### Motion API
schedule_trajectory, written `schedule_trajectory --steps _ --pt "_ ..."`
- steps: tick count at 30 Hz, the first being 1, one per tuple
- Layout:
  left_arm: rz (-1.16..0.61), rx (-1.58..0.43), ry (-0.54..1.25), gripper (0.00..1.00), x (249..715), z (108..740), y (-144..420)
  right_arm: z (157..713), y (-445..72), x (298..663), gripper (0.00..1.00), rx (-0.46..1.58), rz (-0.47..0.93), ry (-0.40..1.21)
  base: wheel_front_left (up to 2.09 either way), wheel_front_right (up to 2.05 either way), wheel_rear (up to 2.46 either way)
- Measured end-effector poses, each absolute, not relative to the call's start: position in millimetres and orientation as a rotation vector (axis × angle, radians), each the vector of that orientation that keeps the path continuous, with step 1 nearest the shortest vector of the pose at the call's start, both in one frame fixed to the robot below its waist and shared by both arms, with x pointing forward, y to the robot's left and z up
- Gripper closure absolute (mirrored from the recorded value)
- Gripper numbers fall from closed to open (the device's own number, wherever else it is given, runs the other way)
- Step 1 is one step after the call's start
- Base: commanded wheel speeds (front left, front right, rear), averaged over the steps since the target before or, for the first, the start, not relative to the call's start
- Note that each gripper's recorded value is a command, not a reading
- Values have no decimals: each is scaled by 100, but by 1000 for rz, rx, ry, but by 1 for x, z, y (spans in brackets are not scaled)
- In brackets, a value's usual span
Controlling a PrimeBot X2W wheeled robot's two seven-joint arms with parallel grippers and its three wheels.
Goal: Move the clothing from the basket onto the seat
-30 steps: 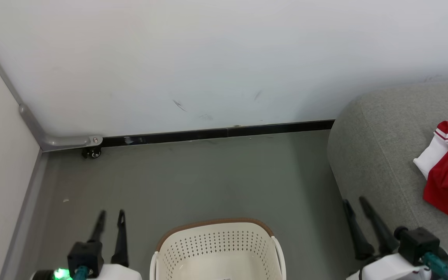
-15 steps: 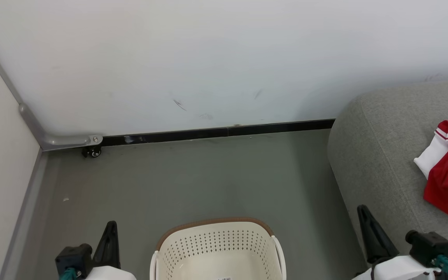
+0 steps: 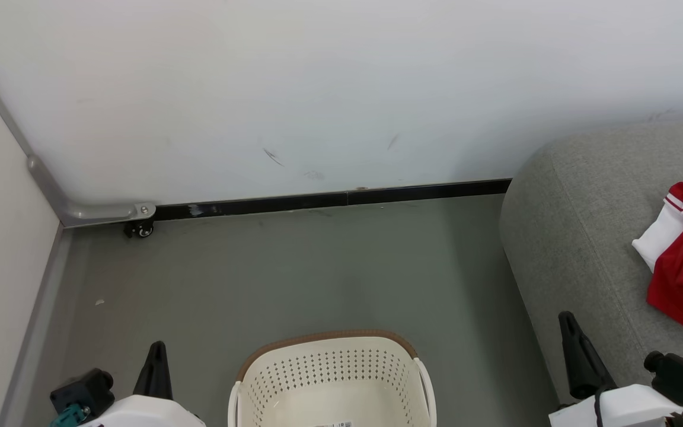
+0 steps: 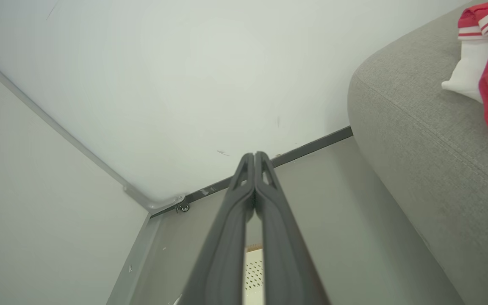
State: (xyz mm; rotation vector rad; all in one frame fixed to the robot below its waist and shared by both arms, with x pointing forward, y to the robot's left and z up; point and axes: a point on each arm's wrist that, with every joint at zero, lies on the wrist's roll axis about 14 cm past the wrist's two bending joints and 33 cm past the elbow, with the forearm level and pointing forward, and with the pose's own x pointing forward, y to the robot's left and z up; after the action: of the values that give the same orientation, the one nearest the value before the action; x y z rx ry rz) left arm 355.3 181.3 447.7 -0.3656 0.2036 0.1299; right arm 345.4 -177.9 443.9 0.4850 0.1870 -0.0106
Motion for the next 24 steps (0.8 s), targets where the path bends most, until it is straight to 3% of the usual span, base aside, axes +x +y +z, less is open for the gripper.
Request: schedule_trajectory --steps 24 --pt "144 -765 249 100 360 445 181 450 -190 354 100 830 -77 167 0 0 0"
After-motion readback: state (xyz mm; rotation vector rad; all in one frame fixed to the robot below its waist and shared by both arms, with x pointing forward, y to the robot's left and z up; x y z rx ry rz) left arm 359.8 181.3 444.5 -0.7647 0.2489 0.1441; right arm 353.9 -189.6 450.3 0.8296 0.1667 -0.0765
